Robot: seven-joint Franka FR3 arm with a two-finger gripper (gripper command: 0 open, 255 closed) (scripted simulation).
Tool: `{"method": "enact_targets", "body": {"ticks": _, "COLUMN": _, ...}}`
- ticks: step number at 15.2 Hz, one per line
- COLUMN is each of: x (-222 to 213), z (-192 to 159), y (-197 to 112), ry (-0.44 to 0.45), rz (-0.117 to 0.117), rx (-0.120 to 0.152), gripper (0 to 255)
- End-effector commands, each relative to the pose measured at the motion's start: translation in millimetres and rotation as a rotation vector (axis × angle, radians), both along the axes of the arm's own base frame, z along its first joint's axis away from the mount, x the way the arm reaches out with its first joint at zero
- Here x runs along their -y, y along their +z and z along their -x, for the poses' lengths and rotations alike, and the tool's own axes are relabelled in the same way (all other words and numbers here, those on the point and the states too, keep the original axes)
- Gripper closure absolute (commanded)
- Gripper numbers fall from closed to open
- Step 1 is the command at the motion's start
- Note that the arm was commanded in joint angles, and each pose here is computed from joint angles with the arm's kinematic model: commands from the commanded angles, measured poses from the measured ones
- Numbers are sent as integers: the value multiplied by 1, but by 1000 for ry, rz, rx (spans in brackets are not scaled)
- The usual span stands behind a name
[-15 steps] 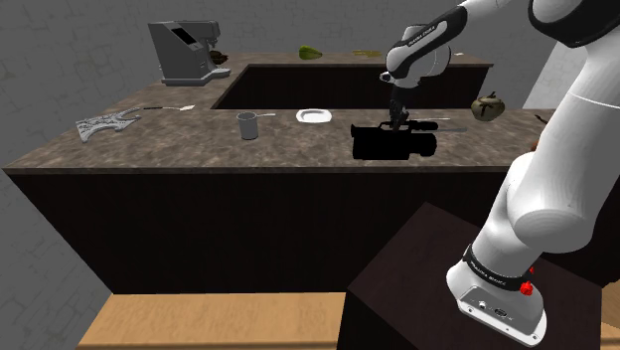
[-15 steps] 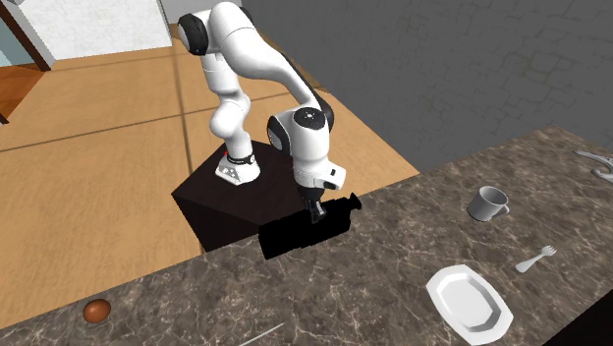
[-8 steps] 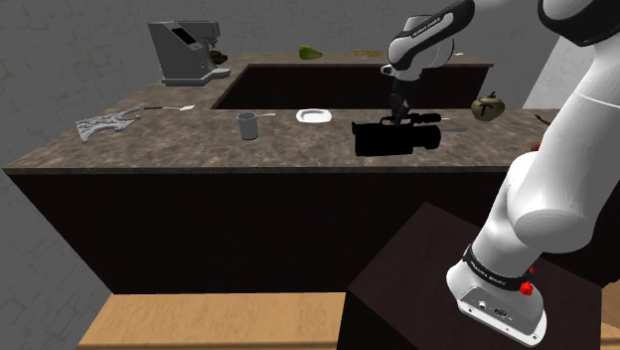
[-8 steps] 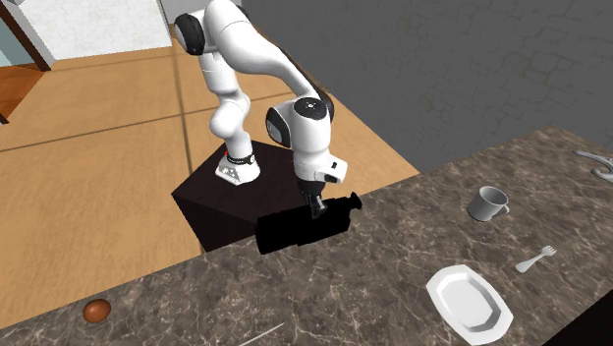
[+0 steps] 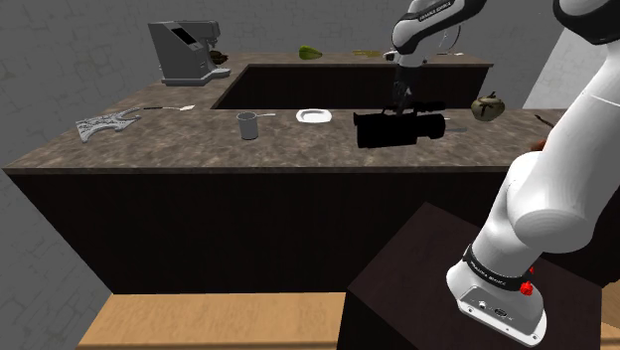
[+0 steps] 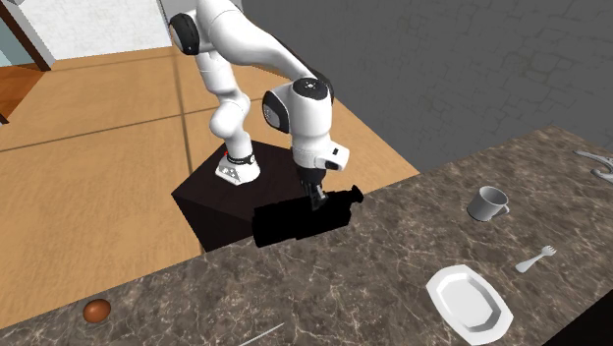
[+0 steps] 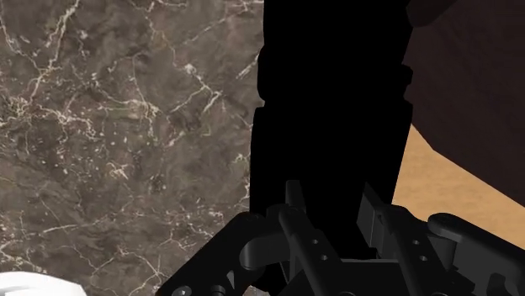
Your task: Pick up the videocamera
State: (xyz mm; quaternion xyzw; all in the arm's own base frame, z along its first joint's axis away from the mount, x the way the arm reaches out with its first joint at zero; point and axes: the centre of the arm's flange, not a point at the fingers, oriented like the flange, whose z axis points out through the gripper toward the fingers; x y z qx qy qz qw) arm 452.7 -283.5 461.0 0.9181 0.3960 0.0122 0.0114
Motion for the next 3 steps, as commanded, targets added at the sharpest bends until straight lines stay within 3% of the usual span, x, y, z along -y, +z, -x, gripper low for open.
{"method": "enact_targets", "body": {"ticks": 1, "x": 0, "z": 0, "y": 13, "ry": 0, "rz": 1, "rx": 3, "gripper": 255}}
{"method": "enact_targets", "body": {"ticks": 3, "x": 0, "z": 0, "y": 13, "ry": 0, "rz": 1, "rx": 3, "gripper": 255}}
